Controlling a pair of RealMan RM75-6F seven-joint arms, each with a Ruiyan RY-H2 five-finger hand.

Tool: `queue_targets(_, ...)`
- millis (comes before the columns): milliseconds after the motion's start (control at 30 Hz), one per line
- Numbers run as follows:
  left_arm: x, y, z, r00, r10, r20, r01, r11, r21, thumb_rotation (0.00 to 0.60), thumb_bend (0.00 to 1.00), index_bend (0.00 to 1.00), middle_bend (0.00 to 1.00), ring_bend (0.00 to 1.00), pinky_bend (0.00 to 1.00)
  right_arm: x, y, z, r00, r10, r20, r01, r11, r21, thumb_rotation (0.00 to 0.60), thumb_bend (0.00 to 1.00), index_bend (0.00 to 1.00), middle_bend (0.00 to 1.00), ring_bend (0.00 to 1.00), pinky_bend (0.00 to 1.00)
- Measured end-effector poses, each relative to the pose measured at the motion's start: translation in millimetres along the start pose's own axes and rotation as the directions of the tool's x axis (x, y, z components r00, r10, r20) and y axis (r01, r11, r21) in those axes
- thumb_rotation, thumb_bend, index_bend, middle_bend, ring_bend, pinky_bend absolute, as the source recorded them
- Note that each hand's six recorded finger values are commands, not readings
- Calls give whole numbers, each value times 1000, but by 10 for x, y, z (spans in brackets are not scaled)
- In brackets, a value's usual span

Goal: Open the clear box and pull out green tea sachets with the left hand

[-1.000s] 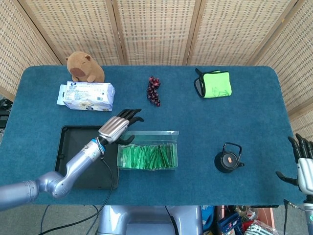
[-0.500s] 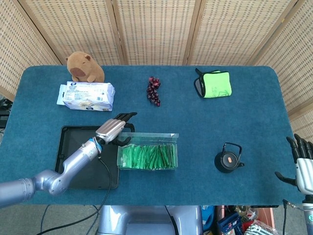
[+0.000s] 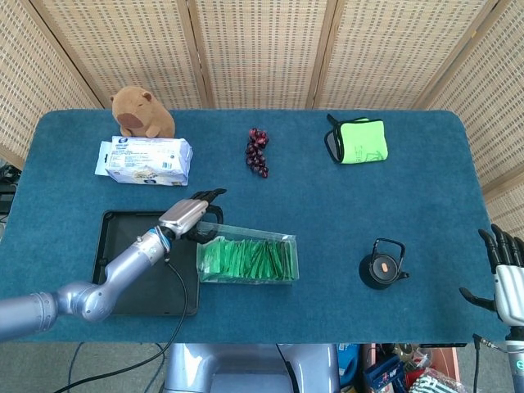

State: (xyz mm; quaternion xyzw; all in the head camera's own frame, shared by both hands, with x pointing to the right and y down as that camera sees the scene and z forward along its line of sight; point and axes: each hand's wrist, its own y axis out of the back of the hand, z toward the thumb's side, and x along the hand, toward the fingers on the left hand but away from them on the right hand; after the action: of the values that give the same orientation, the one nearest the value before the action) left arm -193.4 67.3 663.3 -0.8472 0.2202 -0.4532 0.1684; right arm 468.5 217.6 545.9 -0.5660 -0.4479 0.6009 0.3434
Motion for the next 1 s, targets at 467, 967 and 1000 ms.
queue_targets(467, 3, 102, -66, 998, -27, -64, 22, 997, -71, 600, 539, 582, 0, 0, 0, 1, -11, 1, 1000, 6, -2, -6, 1000, -2, 600, 0, 0, 0, 0, 0)
queue_targets(967, 19, 144, -198, 992, -30, -125, 26, 999, -35, 600, 472, 0, 0, 0, 0, -1, -28, 4, 1000, 10, -3, -10, 1000, 0, 600, 0, 0, 0, 0, 0)
queue_targets(1000, 18, 157, -190, 993, -20, -119, 17, 1000, -23, 600, 463, 0, 0, 0, 0, -1, -28, 4, 1000, 10, -3, -10, 1000, 1, 600, 0, 0, 0, 0, 0)
